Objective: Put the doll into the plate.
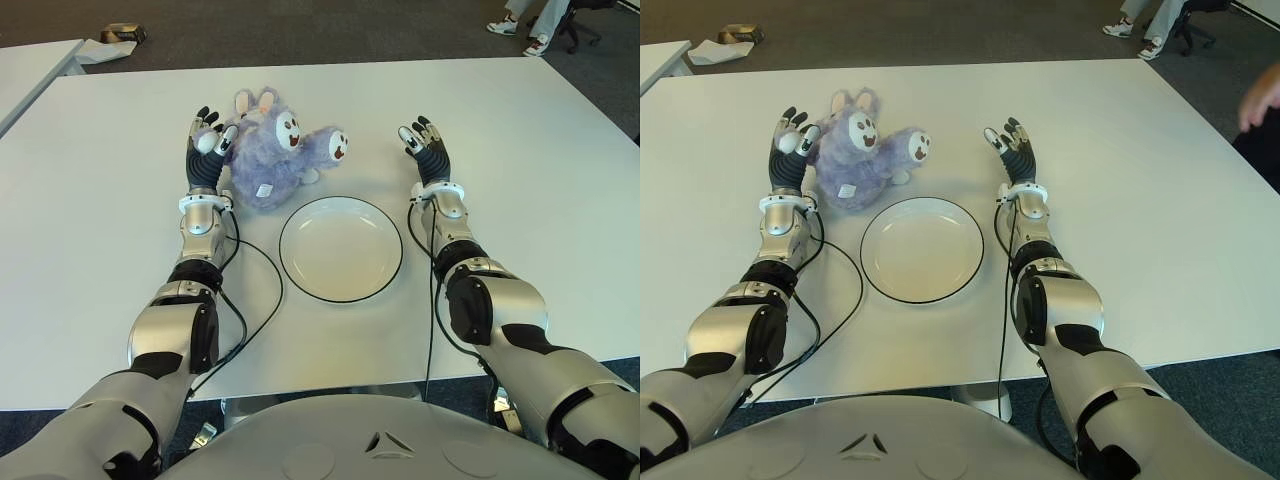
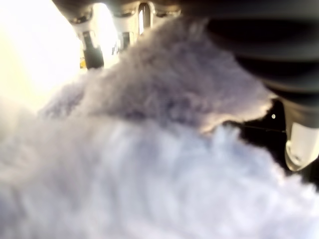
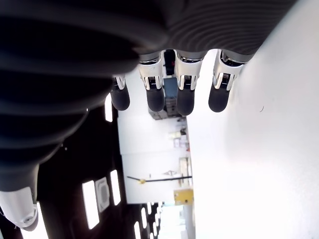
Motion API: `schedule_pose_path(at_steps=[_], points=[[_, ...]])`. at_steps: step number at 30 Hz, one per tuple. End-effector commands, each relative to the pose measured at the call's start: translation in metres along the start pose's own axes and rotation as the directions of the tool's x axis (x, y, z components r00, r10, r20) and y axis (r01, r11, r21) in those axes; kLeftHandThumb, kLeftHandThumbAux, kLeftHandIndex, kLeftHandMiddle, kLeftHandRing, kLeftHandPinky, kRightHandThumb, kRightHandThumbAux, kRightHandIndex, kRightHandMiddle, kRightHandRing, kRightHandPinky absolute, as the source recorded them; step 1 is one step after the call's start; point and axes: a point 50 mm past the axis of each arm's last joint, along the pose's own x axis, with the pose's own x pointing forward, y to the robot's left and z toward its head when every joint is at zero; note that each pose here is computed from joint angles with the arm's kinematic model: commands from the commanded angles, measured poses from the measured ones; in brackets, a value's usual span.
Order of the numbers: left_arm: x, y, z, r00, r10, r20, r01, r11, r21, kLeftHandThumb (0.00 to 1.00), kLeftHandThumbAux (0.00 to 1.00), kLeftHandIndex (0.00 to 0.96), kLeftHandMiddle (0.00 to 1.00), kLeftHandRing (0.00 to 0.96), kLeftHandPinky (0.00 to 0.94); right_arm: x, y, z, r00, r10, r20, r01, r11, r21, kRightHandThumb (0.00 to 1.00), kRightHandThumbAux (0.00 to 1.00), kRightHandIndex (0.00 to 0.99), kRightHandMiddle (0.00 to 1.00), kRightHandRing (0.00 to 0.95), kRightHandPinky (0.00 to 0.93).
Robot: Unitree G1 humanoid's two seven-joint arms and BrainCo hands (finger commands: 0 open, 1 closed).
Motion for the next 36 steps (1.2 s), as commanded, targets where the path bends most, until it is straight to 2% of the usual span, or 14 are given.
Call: schedule_pose_path(at_steps=[1, 14, 18, 25, 36], points=[[-0.0304, 0.004, -0.0371, 0.988, -0.001, -0.152, 0.004, 1.0, 0.02, 0.0, 0.495, 0.0, 0.12, 0.126, 0.124, -0.0207, -0.0024, -0.0418, 0.986, -0.016, -0.164, 0.019, 1.0, 0.019, 0.088, 0.568, 0.028, 0.07, 0.073, 0.095], [-0.0306, 0.0035, -0.0378, 0.987, 0.006, -0.159, -0.002, 1.0, 0.025, 0.0, 0.511, 0.0, 0.121, 0.131, 0.149, -0.0212, -0.0024, -0.0426, 0.986, -0.019, -0.166, 0.023, 0.999, 0.022, 0.093, 0.578, 0.029, 0.072, 0.075, 0.095], [-0.0307, 0.0032, -0.0378, 0.987, 0.005, -0.158, -0.001, 1.0, 0.03, 0.0, 0.507, 0.0, 0.118, 0.125, 0.11, -0.0212, -0.0027, -0.0426, 0.986, -0.02, -0.167, 0.024, 0.999, 0.022, 0.089, 0.582, 0.026, 0.069, 0.073, 0.092], [-0.0306, 0.0034, -0.0381, 0.987, 0.003, -0.16, 0.002, 0.999, 0.033, 0.0, 0.502, 0.0, 0.116, 0.123, 0.13, -0.0212, -0.0032, -0.0428, 0.985, -0.021, -0.169, 0.025, 0.999, 0.021, 0.088, 0.577, 0.025, 0.064, 0.067, 0.081], [-0.0305, 0.0024, -0.0382, 0.987, 0.003, -0.161, 0.001, 1.0, 0.027, 0.0, 0.492, 0.0, 0.11, 0.111, 0.104, -0.021, -0.0032, -0.0427, 0.985, -0.016, -0.172, 0.02, 1.0, 0.022, 0.091, 0.577, 0.025, 0.054, 0.055, 0.077]])
